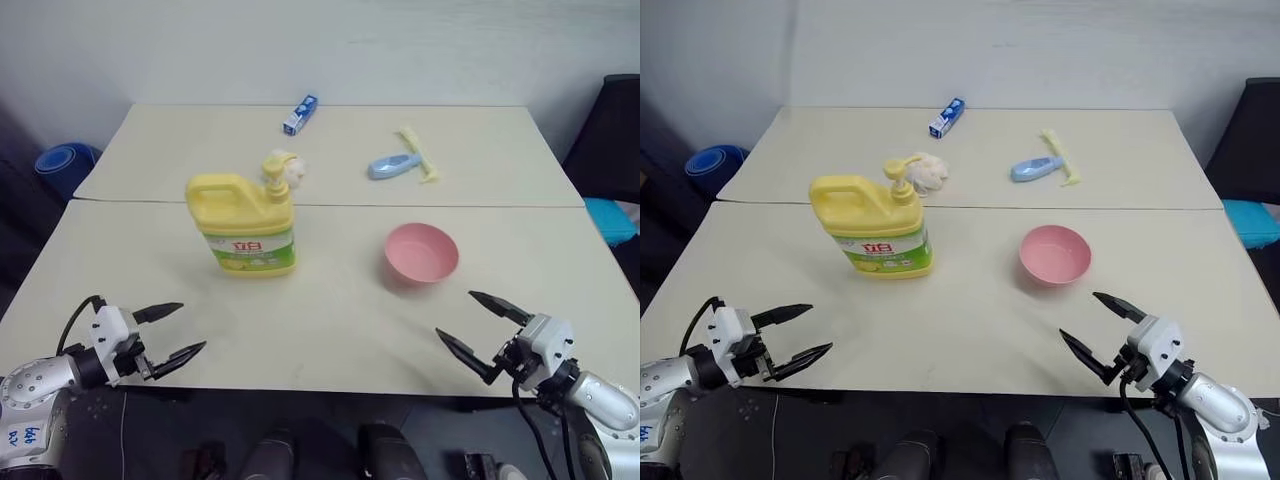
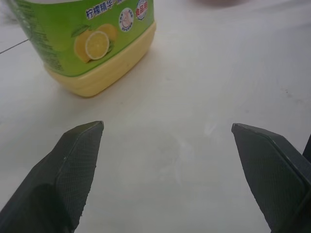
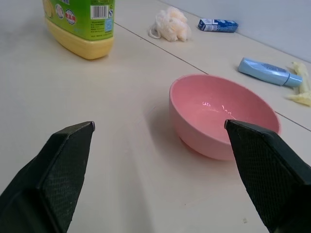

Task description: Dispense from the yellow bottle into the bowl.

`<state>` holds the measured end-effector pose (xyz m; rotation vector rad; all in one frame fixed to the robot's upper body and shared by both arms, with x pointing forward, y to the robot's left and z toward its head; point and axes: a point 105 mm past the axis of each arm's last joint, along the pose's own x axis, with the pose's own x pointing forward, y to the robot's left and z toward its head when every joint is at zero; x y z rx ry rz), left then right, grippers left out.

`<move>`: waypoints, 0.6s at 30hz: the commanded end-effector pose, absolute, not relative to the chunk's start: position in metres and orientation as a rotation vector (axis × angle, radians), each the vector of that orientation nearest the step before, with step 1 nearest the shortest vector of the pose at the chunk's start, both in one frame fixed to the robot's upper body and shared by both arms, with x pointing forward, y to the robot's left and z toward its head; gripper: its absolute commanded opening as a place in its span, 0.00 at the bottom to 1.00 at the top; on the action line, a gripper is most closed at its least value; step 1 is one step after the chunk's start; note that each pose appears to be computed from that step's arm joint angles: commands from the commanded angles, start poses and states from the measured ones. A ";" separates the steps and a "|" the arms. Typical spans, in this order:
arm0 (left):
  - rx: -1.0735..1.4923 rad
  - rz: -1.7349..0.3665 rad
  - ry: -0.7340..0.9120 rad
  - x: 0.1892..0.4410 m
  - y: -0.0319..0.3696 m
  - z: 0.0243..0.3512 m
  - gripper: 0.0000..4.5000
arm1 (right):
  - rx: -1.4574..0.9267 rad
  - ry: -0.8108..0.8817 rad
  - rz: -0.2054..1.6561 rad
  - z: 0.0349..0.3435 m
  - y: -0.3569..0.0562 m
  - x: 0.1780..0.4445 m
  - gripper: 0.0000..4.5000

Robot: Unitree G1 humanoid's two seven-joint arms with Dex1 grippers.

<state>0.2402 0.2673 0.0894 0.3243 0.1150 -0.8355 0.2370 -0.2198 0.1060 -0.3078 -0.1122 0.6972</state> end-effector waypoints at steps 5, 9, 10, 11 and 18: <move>0.220 -1.058 0.031 0.242 0.222 0.135 1.00 | -0.352 -0.086 0.617 0.114 -0.256 0.216 1.00; 0.147 -1.250 -0.040 0.239 0.186 0.163 1.00 | -0.394 -0.013 0.512 0.105 -0.293 0.198 1.00; 0.150 -1.279 -0.055 0.240 0.178 0.166 1.00 | -0.404 -0.001 0.497 0.102 -0.299 0.196 1.00; 0.156 -1.292 -0.071 0.241 0.172 0.168 1.00 | -0.410 0.000 0.491 0.101 -0.301 0.197 1.00; 0.110 -1.305 -0.133 0.252 0.161 0.180 1.00 | -0.360 -0.092 0.623 0.132 -0.262 0.249 1.00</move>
